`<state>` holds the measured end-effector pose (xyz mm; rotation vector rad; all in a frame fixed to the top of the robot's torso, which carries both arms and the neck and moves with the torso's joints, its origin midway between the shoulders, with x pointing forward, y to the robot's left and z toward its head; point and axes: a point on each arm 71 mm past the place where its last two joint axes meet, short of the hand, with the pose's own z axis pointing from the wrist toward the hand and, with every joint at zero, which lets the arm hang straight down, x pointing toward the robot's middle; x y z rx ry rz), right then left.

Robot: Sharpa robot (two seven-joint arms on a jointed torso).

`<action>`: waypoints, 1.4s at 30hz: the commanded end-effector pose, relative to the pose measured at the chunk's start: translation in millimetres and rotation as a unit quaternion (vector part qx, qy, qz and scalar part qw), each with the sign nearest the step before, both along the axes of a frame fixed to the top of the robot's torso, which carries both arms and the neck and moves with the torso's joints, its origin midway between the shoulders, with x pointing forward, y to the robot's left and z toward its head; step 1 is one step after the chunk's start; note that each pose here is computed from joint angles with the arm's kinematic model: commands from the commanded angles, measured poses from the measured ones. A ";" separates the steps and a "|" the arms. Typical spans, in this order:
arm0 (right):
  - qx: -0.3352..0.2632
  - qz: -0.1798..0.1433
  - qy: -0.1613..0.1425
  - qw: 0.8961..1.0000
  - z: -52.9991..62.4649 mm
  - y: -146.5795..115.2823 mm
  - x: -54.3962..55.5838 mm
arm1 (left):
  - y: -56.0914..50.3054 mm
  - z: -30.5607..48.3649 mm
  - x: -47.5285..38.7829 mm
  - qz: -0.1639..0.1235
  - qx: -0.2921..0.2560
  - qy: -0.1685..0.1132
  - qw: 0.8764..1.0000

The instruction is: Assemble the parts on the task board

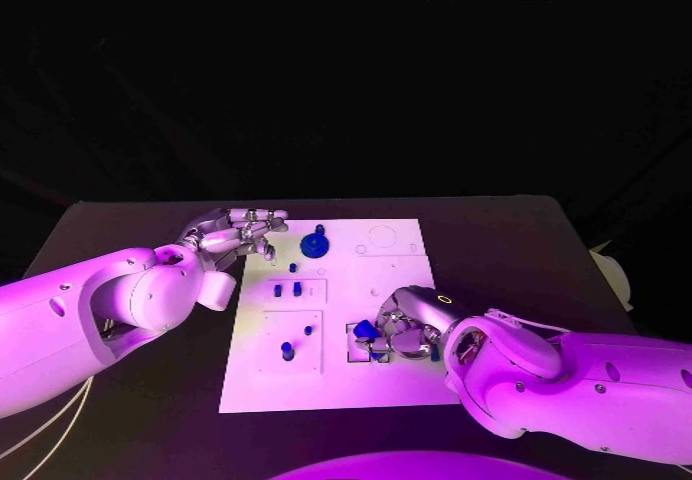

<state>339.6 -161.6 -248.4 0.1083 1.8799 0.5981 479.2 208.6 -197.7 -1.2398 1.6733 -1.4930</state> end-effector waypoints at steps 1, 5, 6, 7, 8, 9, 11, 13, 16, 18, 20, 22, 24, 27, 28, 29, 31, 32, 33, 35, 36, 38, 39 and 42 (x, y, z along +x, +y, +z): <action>-0.010 0.005 0.034 0.999 -7.6 3.0 1.3 | -3.7 1.3 -1.1 -0.011 -0.008 -0.001 1.000; -0.009 0.005 0.039 0.999 -10.3 5.5 3.1 | -4.7 1.4 -1.5 -0.013 -0.009 -0.001 1.000; -0.009 0.004 0.040 0.999 -10.7 6.0 3.5 | -4.7 1.5 -1.6 -0.013 -0.009 -0.001 1.000; -0.009 0.004 0.039 0.999 -10.9 6.3 3.9 | -4.7 1.5 -1.6 -0.013 -0.009 -0.001 1.000; -0.009 0.004 0.038 0.999 -11.1 6.5 4.2 | -4.6 1.4 -1.6 -0.013 -0.009 -0.001 1.000; -0.009 0.003 0.037 0.999 -11.2 6.6 4.5 | -4.5 1.4 -1.6 -0.013 -0.009 -0.001 1.000; -0.010 0.002 0.033 0.999 -11.4 6.6 5.8 | -4.3 1.4 -1.6 -0.013 -0.009 -0.001 1.000; -0.010 0.000 0.030 1.000 -11.7 6.4 7.0 | -4.2 1.4 -1.6 -0.013 -0.008 -0.001 1.000; -0.010 0.000 0.027 1.000 -11.8 7.3 7.8 | -4.2 1.4 -1.8 -0.013 -0.008 0.000 1.000; -0.009 0.002 0.026 1.000 -11.8 8.5 8.0 | -3.8 1.4 -1.8 -0.013 -0.008 0.000 1.000; -0.008 0.003 0.024 1.000 -11.6 9.5 8.0 | -3.4 1.3 -1.8 -0.013 -0.008 0.000 1.000; -0.009 0.004 0.021 1.000 -11.1 10.0 8.1 | -2.9 1.3 -1.8 -0.012 -0.008 0.001 1.000; -0.009 0.005 0.017 1.000 -10.7 9.9 8.2 | -2.5 1.3 -1.9 -0.012 -0.007 0.001 1.000; -0.010 0.005 0.013 1.000 -9.9 9.4 8.2 | -2.1 1.2 -1.9 -0.012 -0.007 0.001 1.000; -0.010 0.005 0.011 1.000 -9.5 9.1 8.0 | -1.8 1.2 -1.9 -0.011 -0.007 0.001 1.000; -0.010 0.005 0.009 1.000 -9.1 8.9 7.9 | -1.7 1.2 -1.8 -0.011 -0.007 0.001 1.000; -0.010 0.006 0.005 1.000 -8.0 8.1 7.2 | -1.4 1.2 -1.9 -0.011 -0.007 0.001 1.000; -0.011 0.006 0.004 1.000 -7.6 7.7 6.9 | -1.3 1.2 -1.9 -0.011 -0.007 0.001 1.000; -0.011 0.006 0.003 1.000 -7.2 7.4 6.5 | -1.2 1.2 -1.9 -0.011 -0.007 0.001 1.000; -0.011 0.009 0.001 1.000 -6.2 6.9 5.4 | -0.8 1.1 -1.9 -0.010 -0.006 0.002 1.000; -0.011 0.010 0.000 1.000 -5.7 6.8 4.9 | -0.7 1.1 -1.9 -0.010 -0.006 0.002 1.000; -0.012 0.014 -0.001 1.000 -4.5 6.5 3.3 | -0.5 1.0 -2.0 -0.010 -0.006 0.002 1.000; -0.012 0.016 -0.001 1.000 -3.7 6.3 2.1 | -0.5 1.0 -2.0 -0.010 -0.006 0.002 1.000; -0.011 0.020 -0.002 1.000 -0.8 4.9 -1.5 | -0.2 1.0 -2.1 -0.010 -0.006 0.002 1.000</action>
